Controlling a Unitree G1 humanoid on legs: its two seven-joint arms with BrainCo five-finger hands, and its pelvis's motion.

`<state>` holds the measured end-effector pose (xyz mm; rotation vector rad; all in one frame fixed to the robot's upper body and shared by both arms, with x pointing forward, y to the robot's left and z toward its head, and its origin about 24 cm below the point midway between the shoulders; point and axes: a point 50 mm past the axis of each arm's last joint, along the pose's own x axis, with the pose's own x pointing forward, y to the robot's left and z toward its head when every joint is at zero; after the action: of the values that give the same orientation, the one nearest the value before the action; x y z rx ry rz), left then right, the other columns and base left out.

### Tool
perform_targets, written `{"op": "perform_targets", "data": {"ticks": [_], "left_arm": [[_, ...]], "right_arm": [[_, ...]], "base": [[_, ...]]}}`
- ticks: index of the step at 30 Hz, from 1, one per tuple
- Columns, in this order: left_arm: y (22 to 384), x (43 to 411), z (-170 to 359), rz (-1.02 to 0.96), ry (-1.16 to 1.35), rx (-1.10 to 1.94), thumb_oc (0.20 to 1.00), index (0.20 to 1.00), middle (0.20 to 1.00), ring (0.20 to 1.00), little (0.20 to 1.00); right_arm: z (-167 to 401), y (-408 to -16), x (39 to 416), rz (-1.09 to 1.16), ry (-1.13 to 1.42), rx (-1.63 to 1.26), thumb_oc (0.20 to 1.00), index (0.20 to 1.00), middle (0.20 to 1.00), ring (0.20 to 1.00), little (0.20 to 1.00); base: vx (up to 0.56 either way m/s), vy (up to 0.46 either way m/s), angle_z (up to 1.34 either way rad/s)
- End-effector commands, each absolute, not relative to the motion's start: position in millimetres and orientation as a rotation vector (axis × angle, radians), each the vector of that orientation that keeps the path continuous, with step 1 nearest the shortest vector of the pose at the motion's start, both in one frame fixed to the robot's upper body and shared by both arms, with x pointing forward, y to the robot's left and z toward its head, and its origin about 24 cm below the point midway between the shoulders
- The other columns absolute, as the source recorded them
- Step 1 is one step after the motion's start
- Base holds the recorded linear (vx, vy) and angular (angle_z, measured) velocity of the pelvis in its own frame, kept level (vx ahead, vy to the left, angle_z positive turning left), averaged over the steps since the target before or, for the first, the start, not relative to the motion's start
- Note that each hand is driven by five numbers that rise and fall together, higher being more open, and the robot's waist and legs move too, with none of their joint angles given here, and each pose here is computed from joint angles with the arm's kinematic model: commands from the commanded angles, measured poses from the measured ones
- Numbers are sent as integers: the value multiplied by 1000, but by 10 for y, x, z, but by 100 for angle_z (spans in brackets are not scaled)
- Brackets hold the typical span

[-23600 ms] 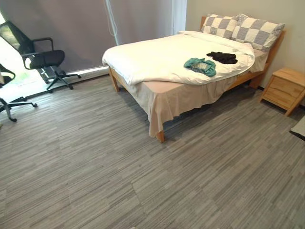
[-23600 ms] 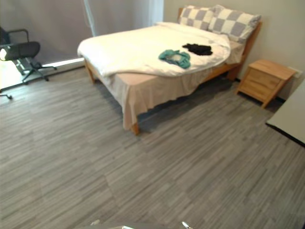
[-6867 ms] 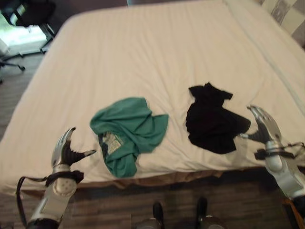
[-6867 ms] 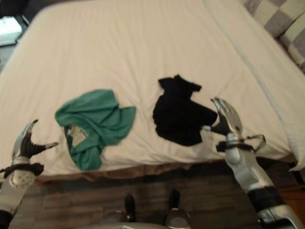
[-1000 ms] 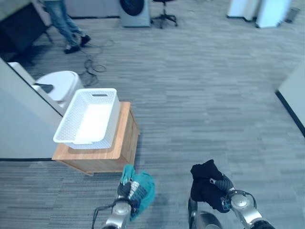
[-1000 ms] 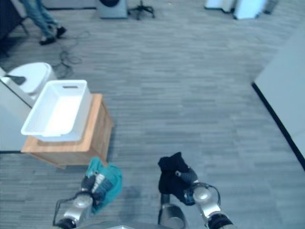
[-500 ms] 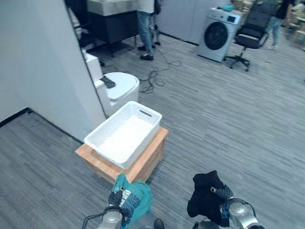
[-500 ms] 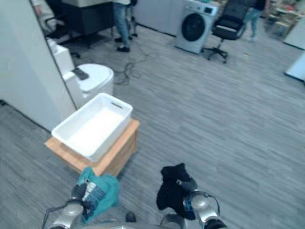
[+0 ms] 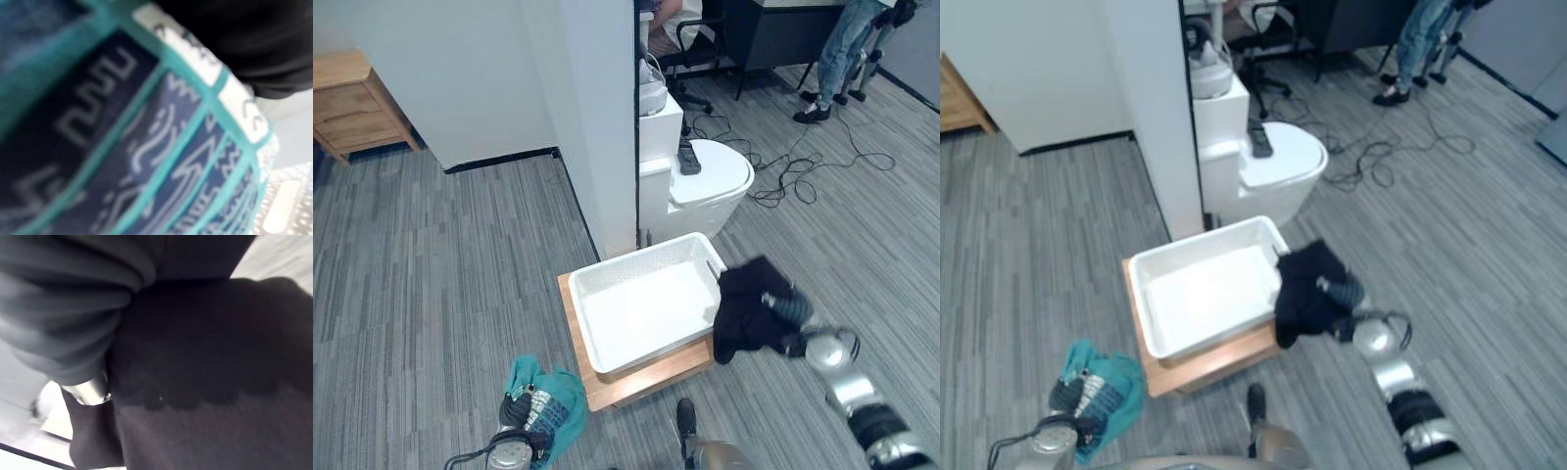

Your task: Tidy up the quilt and then pick up the clothes from the bed and put them into the laundry hamper.

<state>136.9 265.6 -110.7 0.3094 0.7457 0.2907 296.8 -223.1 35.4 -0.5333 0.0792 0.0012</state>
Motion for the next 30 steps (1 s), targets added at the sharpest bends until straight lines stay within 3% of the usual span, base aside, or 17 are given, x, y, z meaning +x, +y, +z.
{"op": "perform_targets", "data": {"ticks": [1, 5, 7, 16, 17, 18, 22, 30], "left_arm": [[2576, 1771, -947, 263, 608, 276, 200, 200, 200, 200, 200], [2574, 1783, -948, 250, 617, 267, 200, 200, 200, 200, 200], [2573, 1654, -1025, 237, 668, 280, 200, 200, 200, 200, 200], [2667, 1589, -1022, 286, 672, 261, 200, 200, 200, 200, 200], [2668, 1632, -990, 289, 650, 256, 200, 200, 200, 200, 200], [2671, 1682, -948, 287, 623, 256, 200, 200, 200, 200, 200], [2707, 2082, -455, 254, 350, 338, 200, 200, 200, 200, 200], [2638, 2340, 335, 178, -37, 394, 200, 200, 200, 200, 200]], "right_arm": [[933, -2222, 3102, 6, -191, -611, 200, 200, 200, 200, 200], [1301, -2235, 3134, -12, -324, -682, 200, 200, 200, 200, 200], [1480, -2055, 3151, 32, -417, -674, 200, 200, 200, 200, 200], [1302, -1483, 3346, 224, -365, -650, 200, 200, 200, 200, 200], [1220, -1450, 3366, 236, -331, -657, 448, 448, 448, 448, 448], [1149, -1439, 3392, 242, -299, -683, 1000, 1000, 1000, 1000, 1000], [970, -1582, 3462, 200, -231, -918, 1000, 1000, 1000, 1000, 1000], [721, -2047, 3179, 163, -156, -1173, 1000, 1000, 1000, 1000, 1000]], "base": [[-46, -79, 29], [-26, -29, 71], [64, 3, 21], [37, 3, -1], [-41, -12, 2], [-61, -18, 6], [-70, -29, 33], [-1, -13, 8]]}}
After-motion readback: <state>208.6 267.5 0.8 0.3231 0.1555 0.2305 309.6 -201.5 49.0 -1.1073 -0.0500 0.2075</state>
